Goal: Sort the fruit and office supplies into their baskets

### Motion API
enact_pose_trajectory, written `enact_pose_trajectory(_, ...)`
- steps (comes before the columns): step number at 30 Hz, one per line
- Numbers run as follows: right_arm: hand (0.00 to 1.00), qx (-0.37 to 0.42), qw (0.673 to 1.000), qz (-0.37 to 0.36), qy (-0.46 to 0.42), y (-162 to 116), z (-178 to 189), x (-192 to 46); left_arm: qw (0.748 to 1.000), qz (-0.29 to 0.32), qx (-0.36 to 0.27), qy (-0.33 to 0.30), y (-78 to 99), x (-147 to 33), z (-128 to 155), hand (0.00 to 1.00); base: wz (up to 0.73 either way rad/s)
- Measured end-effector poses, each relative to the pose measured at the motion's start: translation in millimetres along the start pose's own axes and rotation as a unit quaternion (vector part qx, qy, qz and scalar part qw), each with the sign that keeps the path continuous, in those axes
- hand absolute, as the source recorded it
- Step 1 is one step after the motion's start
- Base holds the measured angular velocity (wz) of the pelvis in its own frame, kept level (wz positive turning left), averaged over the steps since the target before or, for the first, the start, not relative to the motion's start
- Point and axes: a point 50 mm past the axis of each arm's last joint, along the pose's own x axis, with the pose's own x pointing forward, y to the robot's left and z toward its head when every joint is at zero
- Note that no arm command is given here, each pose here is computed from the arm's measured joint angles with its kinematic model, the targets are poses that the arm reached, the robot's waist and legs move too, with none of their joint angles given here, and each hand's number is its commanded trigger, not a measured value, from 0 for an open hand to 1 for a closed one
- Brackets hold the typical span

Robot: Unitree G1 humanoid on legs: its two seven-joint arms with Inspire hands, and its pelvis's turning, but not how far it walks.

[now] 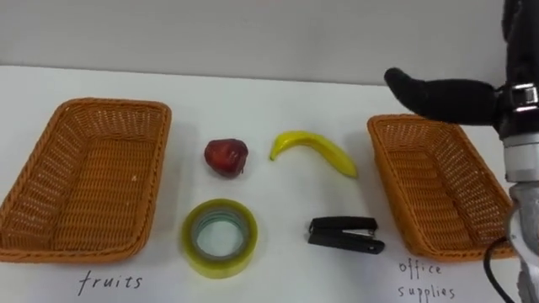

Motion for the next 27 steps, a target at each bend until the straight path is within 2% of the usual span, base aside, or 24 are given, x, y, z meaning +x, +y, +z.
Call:
enact_pose_trajectory(5, 0.0, -0.026, 0.993, 0.093, 0.068, 19, -23, -4, 1.0, -0.013, 0.011, 0.0, -1.9, 0.5, 4, 0.0, 0.0)
enact_pose_trajectory(11, 0.0, -0.061, 0.972, 0.205, 0.099, 44, -30, -9, 0.999, -0.019, 0.031, -0.004, -4.5, 0.7, 8, 0.0, 0.01)
enact_pose_trajectory(18, 0.0, -0.05, 0.954, 0.268, 0.127, 52, -40, -9, 0.998, -0.024, 0.056, -0.014, -0.6, 2.3, 13, 0.0, 0.05)
enact_pose_trajectory(27, 0.0, -0.026, 0.912, 0.369, 0.174, 68, -49, -21, 0.998, -0.025, 0.057, -0.009, 4.6, 3.9, 16, 0.0, 0.0)
